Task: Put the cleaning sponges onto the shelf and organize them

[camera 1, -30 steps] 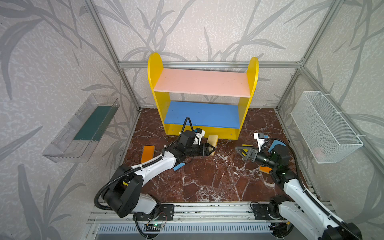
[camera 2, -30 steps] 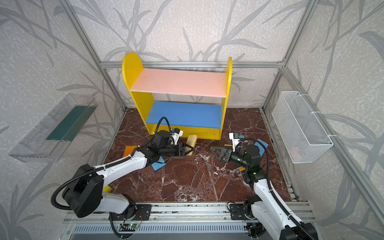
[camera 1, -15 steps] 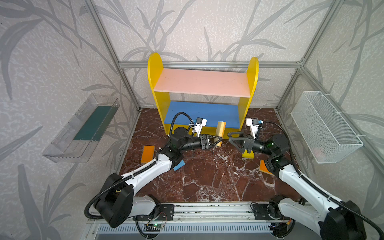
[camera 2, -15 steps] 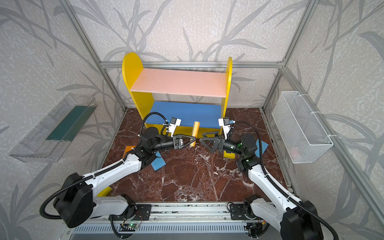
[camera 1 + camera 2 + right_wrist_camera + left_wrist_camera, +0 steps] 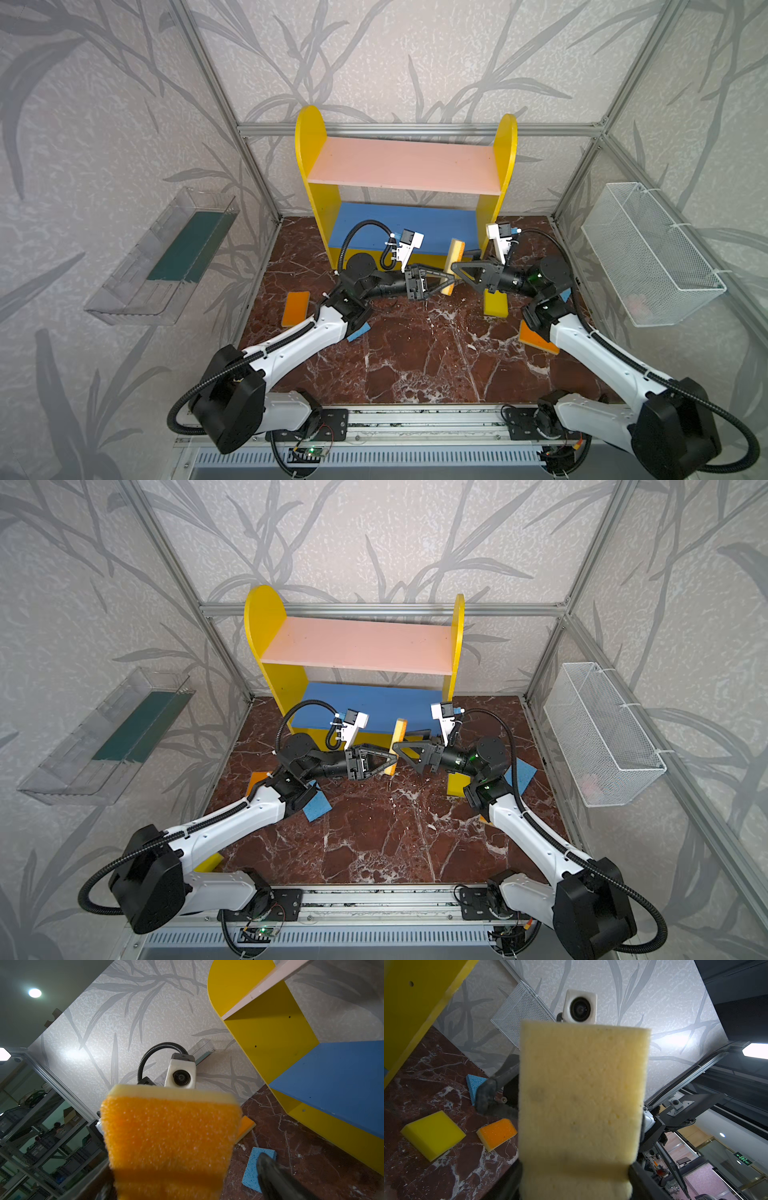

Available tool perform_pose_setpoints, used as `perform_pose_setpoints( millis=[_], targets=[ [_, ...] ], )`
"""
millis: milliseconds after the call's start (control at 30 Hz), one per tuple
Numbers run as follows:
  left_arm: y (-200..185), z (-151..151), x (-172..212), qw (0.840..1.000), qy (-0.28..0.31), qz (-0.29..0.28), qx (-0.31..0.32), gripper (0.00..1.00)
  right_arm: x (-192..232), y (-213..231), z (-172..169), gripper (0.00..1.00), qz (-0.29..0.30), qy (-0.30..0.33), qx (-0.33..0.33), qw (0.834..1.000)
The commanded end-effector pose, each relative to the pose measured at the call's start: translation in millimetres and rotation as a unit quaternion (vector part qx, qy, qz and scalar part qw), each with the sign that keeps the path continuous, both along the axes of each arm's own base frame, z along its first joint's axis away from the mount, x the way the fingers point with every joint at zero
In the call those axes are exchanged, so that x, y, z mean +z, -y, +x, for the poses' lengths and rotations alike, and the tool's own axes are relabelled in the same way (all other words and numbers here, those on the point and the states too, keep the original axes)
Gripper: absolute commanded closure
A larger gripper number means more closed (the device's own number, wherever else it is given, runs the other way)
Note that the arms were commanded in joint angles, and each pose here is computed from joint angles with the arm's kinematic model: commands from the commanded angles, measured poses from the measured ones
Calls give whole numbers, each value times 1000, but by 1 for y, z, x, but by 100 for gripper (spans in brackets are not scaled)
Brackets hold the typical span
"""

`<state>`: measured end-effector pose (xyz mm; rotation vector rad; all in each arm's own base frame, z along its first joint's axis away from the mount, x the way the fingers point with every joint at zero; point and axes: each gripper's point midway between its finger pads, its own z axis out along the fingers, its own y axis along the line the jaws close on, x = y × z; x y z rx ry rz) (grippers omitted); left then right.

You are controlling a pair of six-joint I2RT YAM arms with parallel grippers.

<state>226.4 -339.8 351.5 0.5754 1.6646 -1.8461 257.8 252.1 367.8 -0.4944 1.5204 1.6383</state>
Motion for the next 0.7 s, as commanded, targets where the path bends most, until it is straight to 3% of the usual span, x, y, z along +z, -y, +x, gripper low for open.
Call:
perform_pose_setpoints(
  millis=[0, 133, 267, 433, 533, 667],
  targets=[
    [4, -5, 15, 999, 16, -18, -23, 34, 23, -1, -2, 1, 18, 31, 1, 999],
    [8, 0, 13, 999, 10, -27, -28, 34, 22, -4, 1, 6, 19, 22, 6, 1000],
    [10, 4, 12, 999, 11, -25, -27, 34, 20, -4, 2, 25, 21, 17, 5, 1000],
    [7, 21, 1, 1000, 7, 5, -1, 17, 13, -2, 11, 37, 11, 8, -20, 1000],
    [-6, 42, -21, 997, -6, 51, 50, 1, 2, 2, 22, 41, -5, -11, -55, 998],
    [-40, 66, -55, 973, 10, 157, 169, 1, -17, 18, 43, 48, -34, -46, -127, 990]
  ],
)
